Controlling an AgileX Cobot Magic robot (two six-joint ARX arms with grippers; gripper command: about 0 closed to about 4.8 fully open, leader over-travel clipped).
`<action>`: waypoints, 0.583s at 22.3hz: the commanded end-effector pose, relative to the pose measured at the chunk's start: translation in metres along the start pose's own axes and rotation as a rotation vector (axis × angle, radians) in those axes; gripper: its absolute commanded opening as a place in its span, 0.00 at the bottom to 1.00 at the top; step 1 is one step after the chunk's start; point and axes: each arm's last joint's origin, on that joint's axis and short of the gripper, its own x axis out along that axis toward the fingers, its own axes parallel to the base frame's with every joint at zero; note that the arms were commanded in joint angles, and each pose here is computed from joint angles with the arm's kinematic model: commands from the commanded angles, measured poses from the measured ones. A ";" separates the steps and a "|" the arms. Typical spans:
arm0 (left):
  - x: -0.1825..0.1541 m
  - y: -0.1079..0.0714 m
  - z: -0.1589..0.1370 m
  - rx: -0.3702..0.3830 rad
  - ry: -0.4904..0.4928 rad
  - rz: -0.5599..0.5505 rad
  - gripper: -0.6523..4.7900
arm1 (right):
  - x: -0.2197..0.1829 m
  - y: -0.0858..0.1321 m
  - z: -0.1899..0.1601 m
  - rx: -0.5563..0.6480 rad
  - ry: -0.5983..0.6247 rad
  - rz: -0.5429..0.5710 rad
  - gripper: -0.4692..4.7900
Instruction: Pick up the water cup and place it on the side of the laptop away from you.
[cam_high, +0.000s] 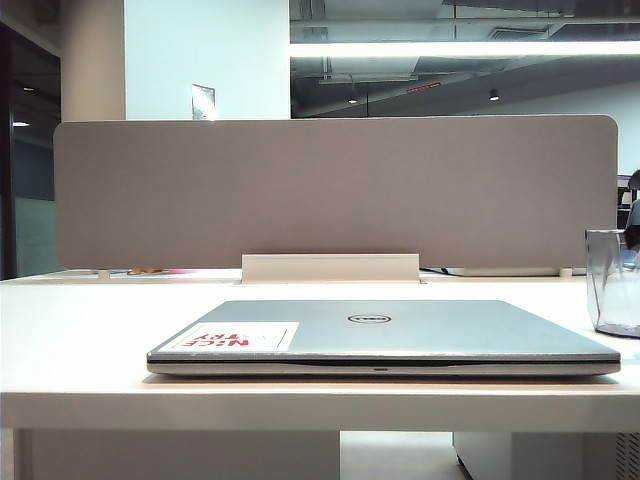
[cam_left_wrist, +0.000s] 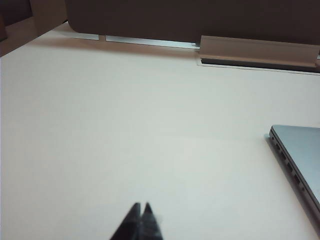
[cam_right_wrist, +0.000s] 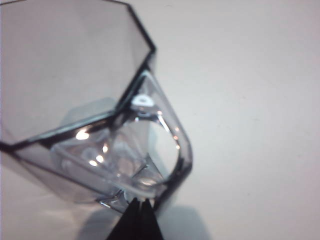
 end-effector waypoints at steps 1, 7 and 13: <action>0.000 0.000 0.001 0.000 -0.004 -0.004 0.11 | 0.001 -0.006 0.005 0.006 -0.022 -0.024 0.09; 0.000 0.000 0.001 0.000 -0.001 -0.004 0.11 | 0.002 -0.015 0.007 -0.024 -0.021 -0.057 0.09; 0.000 0.000 0.001 0.000 0.000 -0.004 0.11 | -0.009 -0.013 0.006 -0.041 0.034 -0.044 0.09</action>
